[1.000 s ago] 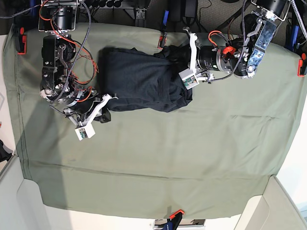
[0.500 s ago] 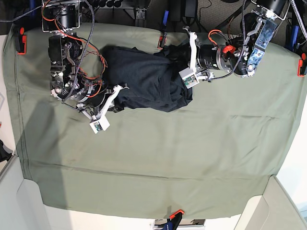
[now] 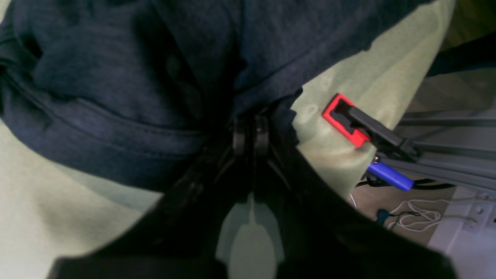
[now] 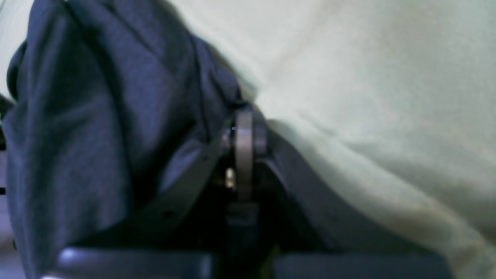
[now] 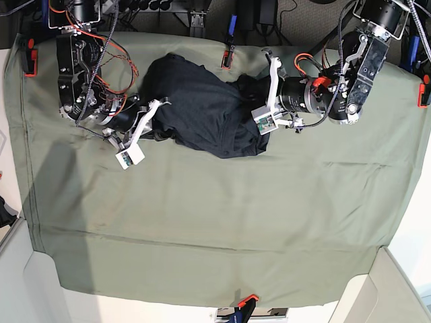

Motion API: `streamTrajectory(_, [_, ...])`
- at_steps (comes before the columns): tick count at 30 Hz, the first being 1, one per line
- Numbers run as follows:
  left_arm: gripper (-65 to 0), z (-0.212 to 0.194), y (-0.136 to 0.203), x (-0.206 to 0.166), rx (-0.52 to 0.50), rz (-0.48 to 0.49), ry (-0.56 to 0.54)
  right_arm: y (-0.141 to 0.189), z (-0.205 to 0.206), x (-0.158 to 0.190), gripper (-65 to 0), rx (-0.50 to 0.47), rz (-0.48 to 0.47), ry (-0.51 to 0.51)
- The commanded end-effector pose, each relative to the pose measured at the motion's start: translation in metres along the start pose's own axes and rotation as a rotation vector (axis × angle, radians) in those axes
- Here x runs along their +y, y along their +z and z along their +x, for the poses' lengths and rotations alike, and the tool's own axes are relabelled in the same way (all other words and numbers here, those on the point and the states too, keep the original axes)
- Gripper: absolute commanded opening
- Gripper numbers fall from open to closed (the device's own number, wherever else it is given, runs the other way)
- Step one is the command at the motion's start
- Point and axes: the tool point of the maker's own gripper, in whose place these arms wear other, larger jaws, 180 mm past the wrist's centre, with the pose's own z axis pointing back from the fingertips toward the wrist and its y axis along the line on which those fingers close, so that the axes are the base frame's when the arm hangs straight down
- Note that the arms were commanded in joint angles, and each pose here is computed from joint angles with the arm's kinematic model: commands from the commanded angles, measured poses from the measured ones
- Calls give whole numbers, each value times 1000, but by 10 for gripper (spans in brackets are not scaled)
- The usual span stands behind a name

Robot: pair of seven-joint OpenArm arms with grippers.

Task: Fold the T-shirt properly
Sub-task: 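Fold the bundle over with the left gripper toward the right gripper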

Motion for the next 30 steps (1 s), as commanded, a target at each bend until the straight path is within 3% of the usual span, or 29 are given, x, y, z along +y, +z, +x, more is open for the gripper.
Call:
streamTrajectory(1, [-635,10,8,14,-23,43,-13,4,0,-5,-650,16,-17,23])
streamTrajectory(9, [-635,34,16,41,-63,106,-57,3,2,-3,-650,7,-12,20])
streamTrajectory(30, [-635,80,23,131,-132,221,18,-1,8,12,-650,-26,41,-18])
